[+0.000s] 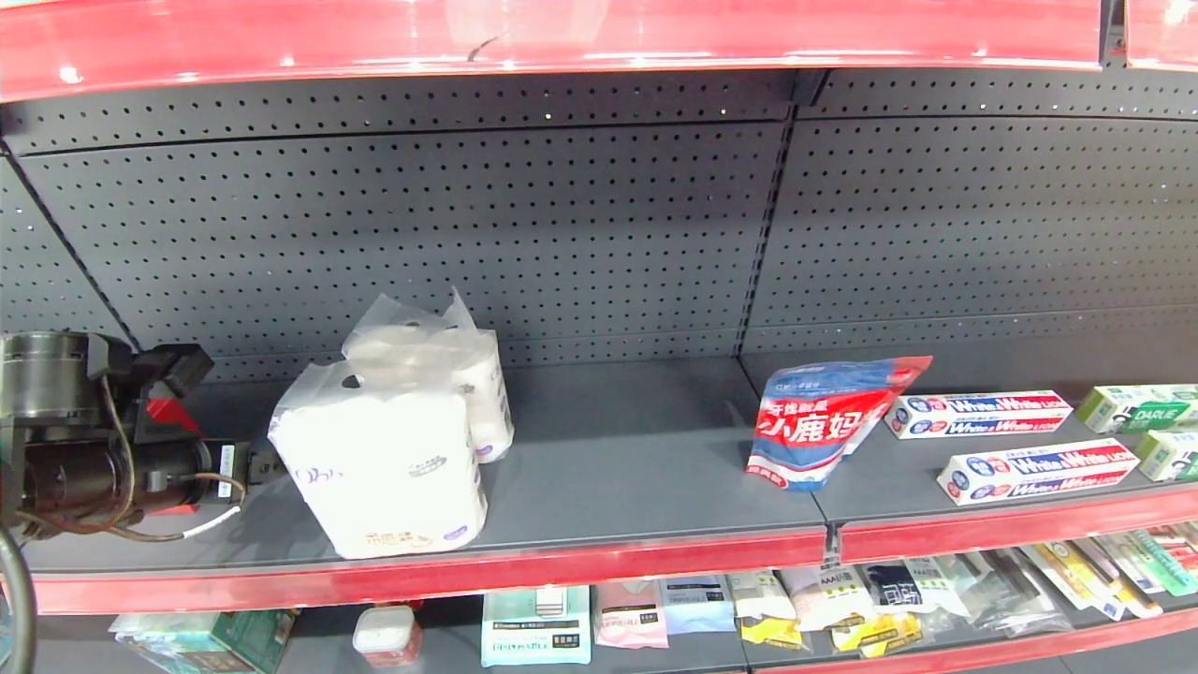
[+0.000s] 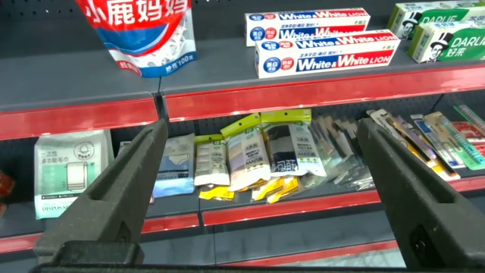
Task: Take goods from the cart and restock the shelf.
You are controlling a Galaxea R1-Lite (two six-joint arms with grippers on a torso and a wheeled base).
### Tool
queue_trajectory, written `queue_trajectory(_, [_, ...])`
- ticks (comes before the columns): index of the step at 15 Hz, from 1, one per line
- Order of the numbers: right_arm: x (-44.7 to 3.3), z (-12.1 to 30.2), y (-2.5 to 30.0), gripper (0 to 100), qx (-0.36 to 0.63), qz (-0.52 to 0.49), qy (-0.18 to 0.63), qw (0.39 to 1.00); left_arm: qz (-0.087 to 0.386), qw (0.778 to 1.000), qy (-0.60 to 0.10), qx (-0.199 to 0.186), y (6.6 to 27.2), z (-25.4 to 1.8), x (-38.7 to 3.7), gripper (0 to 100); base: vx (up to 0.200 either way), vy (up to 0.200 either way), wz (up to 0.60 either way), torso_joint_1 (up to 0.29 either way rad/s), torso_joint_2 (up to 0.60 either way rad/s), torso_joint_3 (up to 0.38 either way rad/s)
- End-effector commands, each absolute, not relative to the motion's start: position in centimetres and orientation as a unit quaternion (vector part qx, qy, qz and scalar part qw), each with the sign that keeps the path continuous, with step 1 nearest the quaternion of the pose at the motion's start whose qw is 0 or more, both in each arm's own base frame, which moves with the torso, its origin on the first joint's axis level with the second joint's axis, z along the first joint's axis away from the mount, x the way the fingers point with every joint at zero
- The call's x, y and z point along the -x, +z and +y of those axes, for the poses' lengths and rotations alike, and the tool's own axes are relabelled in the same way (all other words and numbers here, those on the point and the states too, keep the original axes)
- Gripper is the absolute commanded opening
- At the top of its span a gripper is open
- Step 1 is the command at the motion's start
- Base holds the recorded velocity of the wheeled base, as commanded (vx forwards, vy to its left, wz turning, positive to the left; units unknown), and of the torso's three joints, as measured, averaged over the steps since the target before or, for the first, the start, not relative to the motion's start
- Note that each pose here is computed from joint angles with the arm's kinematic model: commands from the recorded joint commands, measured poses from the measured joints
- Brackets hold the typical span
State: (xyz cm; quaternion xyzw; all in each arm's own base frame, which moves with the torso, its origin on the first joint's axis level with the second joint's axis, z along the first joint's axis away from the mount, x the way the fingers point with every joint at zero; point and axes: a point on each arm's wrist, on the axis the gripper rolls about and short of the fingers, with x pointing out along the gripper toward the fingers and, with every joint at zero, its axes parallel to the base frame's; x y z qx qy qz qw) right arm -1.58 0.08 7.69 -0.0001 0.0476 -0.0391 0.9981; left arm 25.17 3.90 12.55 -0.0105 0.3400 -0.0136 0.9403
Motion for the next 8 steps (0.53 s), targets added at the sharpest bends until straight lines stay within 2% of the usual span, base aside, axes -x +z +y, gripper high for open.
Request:
queue_trajectory(1, [1.57, 0.08, 7.70, 100, 0.000, 0.048, -0.039, 0.998, 0.337, 0.941, -0.017, 0.009, 12.68, 3.72, -25.14, 100, 0.000, 0.000, 0.00, 0.000, 0.00, 0.000])
queue_trajectory(8, [1.57, 0.08, 7.70, 100, 0.000, 0.048, -0.039, 0.998, 0.336, 0.941, -0.020, 0.007, 12.75, 3.50, -24.98, 100, 0.000, 0.000, 0.00, 0.000, 0.00, 0.000])
